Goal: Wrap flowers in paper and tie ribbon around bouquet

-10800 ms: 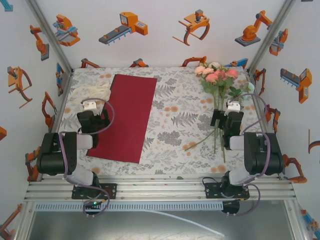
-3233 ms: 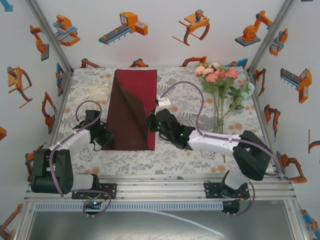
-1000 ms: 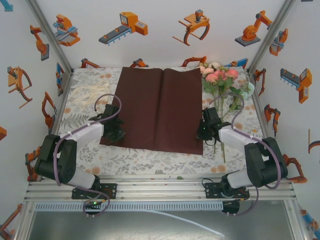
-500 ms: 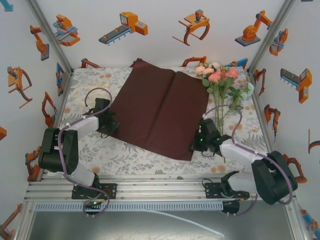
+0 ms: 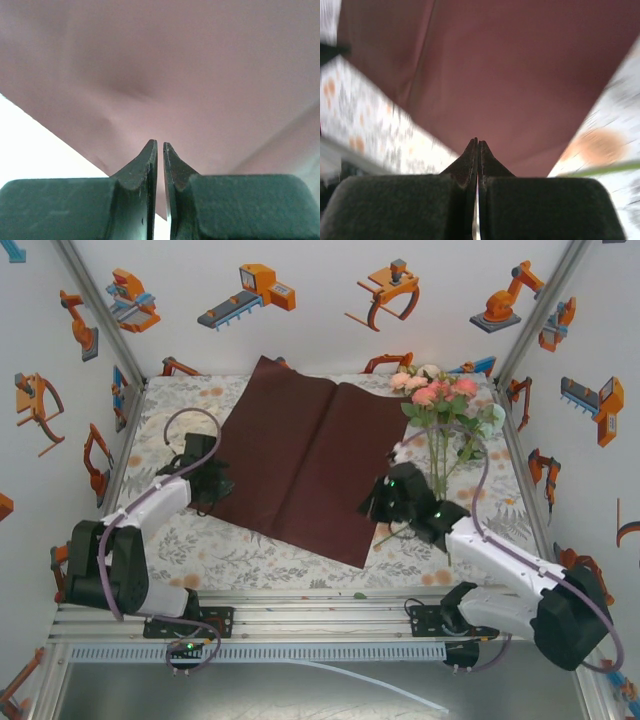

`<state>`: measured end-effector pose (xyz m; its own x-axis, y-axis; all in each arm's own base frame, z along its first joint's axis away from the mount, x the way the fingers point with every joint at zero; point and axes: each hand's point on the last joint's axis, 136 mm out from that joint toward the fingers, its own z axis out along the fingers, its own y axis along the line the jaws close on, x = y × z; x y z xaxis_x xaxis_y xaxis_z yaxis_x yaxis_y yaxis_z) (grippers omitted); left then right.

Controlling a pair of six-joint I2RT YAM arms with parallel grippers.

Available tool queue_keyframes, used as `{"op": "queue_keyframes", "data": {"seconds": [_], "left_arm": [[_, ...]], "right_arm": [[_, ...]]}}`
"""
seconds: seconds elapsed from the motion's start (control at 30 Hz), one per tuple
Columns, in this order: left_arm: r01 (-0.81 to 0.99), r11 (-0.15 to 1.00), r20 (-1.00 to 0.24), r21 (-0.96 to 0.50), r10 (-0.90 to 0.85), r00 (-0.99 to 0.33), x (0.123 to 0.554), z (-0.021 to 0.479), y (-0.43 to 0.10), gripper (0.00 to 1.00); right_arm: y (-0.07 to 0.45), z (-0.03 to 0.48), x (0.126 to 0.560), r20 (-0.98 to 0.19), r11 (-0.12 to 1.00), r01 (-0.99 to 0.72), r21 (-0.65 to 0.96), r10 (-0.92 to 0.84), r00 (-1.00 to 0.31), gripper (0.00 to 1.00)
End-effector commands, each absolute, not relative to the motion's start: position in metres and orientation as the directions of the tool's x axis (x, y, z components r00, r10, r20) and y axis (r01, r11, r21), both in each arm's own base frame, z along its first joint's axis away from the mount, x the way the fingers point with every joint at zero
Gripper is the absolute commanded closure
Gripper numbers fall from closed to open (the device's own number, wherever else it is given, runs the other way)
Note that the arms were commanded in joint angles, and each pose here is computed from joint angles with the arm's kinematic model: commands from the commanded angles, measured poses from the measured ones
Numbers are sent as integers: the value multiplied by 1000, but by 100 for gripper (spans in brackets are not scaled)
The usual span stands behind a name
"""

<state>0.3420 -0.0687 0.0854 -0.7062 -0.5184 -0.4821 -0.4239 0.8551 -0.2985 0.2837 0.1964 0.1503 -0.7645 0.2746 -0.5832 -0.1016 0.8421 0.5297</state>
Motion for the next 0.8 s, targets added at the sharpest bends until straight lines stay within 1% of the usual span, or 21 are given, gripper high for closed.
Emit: {"op": "queue_keyframes", "data": {"seconds": [0.0, 0.07, 0.17, 0.27, 0.37, 0.57, 0.77], "left_arm": [[-445, 848, -434, -287, -529, -729, 315, 73, -80, 87], [-446, 844, -423, -298, -536, -731, 312, 68, -84, 93], [-446, 851, -419, -278, -525, -741, 311, 61, -83, 100], [-437, 861, -406, -262, -509, -759, 312, 55, -85, 100], [-423, 874, -393, -239, -486, -781, 314, 49, -86, 100], [-429, 885, -372, -181, -465, -803, 322, 36, -76, 100], [-464, 868, -343, -175, -496, -798, 328, 24, -59, 100]], "right_arm": [[152, 143, 329, -674, 939, -31, 341, 222, -704, 100], [146, 137, 353, -688, 958, -26, 287, 187, -702, 100], [145, 121, 385, -663, 964, -24, 264, 164, -730, 100], [146, 103, 406, -628, 966, -17, 256, 153, -763, 100], [148, 86, 417, -607, 969, -5, 245, 150, -780, 100], [154, 57, 416, -547, 964, 11, 265, 160, -822, 100], [150, 31, 395, -484, 958, 53, 282, 190, -854, 100]]}}
